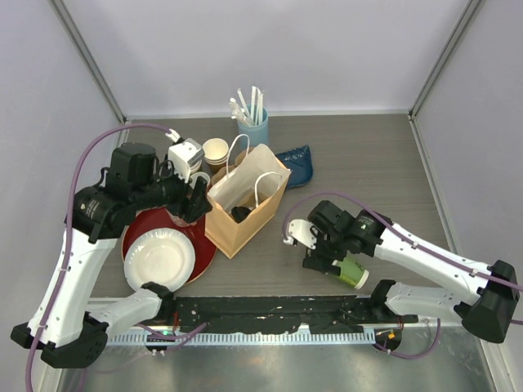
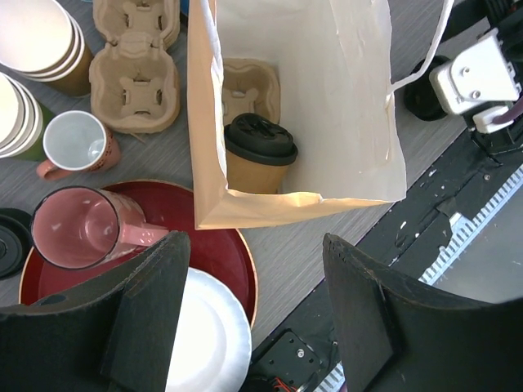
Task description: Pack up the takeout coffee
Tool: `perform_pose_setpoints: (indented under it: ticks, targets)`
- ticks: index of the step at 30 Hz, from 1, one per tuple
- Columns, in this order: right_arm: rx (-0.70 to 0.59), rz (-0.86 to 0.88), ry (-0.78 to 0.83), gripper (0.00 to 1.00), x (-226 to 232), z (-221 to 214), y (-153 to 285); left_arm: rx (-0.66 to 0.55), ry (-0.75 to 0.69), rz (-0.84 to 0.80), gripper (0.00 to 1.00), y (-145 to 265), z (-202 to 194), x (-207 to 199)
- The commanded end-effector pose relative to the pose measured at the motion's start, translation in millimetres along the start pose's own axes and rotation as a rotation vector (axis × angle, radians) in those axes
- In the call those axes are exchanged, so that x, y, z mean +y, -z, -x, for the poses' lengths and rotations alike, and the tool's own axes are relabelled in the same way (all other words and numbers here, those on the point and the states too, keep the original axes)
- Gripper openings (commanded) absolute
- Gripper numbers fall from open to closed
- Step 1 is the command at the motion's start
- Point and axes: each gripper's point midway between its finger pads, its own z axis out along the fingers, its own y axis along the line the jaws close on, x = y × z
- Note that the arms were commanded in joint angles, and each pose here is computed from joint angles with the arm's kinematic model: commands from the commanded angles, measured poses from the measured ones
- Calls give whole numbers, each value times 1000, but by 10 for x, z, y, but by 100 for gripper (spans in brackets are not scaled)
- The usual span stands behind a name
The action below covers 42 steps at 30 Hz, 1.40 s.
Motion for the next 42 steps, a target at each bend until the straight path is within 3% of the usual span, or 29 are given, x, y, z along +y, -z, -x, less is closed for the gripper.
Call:
perform_pose_setpoints:
  ticks: [1, 2, 6, 11, 12, 17, 26, 36, 42]
  targets:
    - [40, -52, -82, 100, -151, 113, 256, -68, -13, -21, 70, 63, 199, -48]
    - [113, -44, -80, 100, -129, -11, 275, -69, -13, -21, 70, 66, 203, -49]
    - [105, -82, -81, 100, -177, -59, 468, -73, -10, -26, 70, 92, 212, -67]
    - [247, -38, -74, 100, 20, -543, 409, -84, -3, -19, 70, 105, 231, -63]
    - [267, -44, -91, 87, 53, -637, 326, -82, 18, -15, 70, 95, 225, -60]
    - [198, -43, -175, 96, 31, -622, 265, -71, 58, -13, 70, 129, 130, -89]
    - [174, 86, -228, 97, 182, -431, 117, -73, 52, -22, 70, 160, 83, -126]
    - [297, 123, -288, 100, 242, -500, -55, -93, 70, -40, 70, 311, 121, -245]
    - [372, 125, -241, 100, 300, -554, -179, -96, 50, -11, 70, 388, 82, -225]
